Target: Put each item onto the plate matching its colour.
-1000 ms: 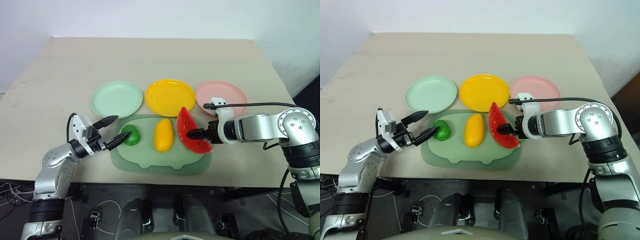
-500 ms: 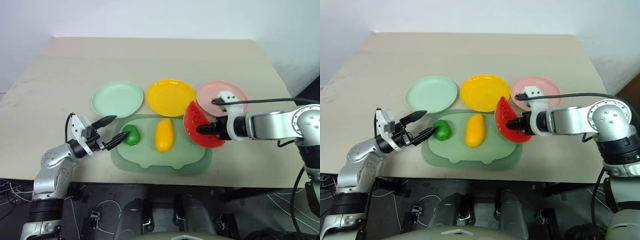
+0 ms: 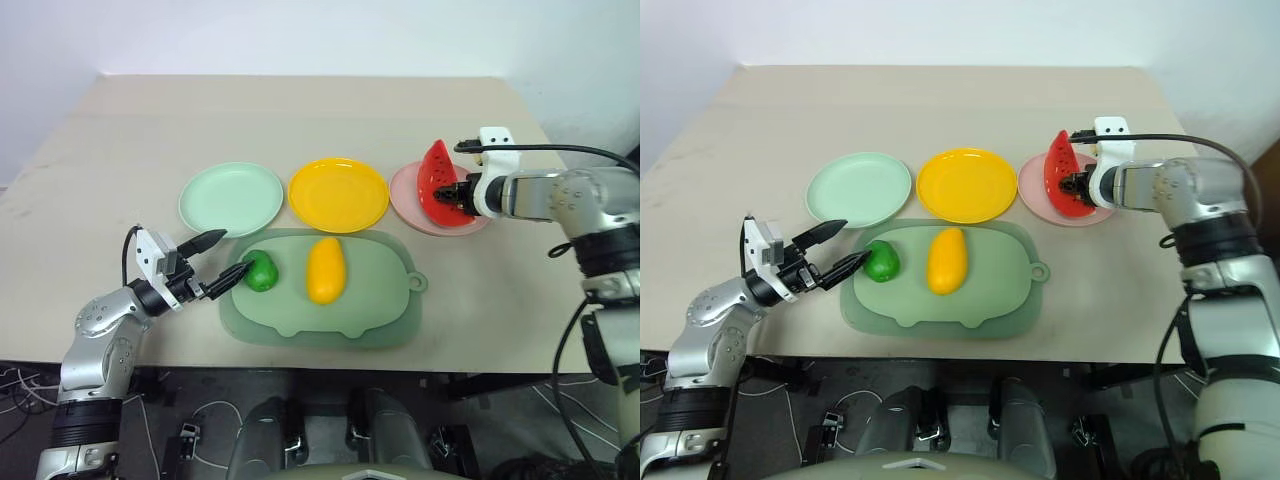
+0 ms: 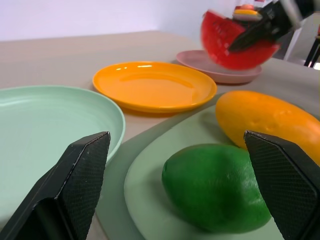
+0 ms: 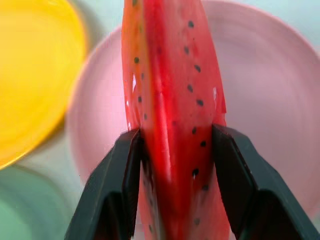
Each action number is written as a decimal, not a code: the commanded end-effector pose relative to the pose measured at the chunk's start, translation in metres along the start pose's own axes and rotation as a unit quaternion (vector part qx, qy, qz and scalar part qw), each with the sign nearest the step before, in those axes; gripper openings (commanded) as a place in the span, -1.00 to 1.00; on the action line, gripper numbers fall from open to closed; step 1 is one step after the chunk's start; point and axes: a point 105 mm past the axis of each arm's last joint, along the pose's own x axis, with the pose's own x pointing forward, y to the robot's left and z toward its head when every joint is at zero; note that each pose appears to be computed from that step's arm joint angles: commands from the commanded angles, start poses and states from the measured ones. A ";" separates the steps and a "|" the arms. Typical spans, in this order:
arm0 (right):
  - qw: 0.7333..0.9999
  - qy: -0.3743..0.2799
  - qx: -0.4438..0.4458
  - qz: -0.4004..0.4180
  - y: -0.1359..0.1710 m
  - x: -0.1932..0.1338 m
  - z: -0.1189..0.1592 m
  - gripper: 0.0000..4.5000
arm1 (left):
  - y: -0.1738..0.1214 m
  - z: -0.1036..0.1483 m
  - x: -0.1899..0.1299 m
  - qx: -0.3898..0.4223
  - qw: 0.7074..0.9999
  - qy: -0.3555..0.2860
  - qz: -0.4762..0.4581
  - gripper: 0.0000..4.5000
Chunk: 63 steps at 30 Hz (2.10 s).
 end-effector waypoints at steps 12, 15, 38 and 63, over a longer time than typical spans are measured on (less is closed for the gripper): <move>0.999 -0.035 -0.028 -0.005 -0.020 0.001 0.031 0.99 | 0.000 0.012 -0.006 0.022 1.000 -0.003 0.006 1.00; 0.997 -0.060 -0.035 0.017 -0.017 -0.011 0.042 0.99 | 0.000 0.013 -0.007 0.021 1.000 -0.002 0.007 1.00; 0.961 -0.040 -0.004 0.272 0.124 -0.084 -0.003 0.99 | 0.002 0.021 0.003 0.021 1.000 -0.016 -0.013 1.00; 0.923 0.112 0.106 0.354 0.205 -0.069 -0.054 0.99 | -0.004 0.030 -0.027 0.039 0.997 0.032 -0.051 1.00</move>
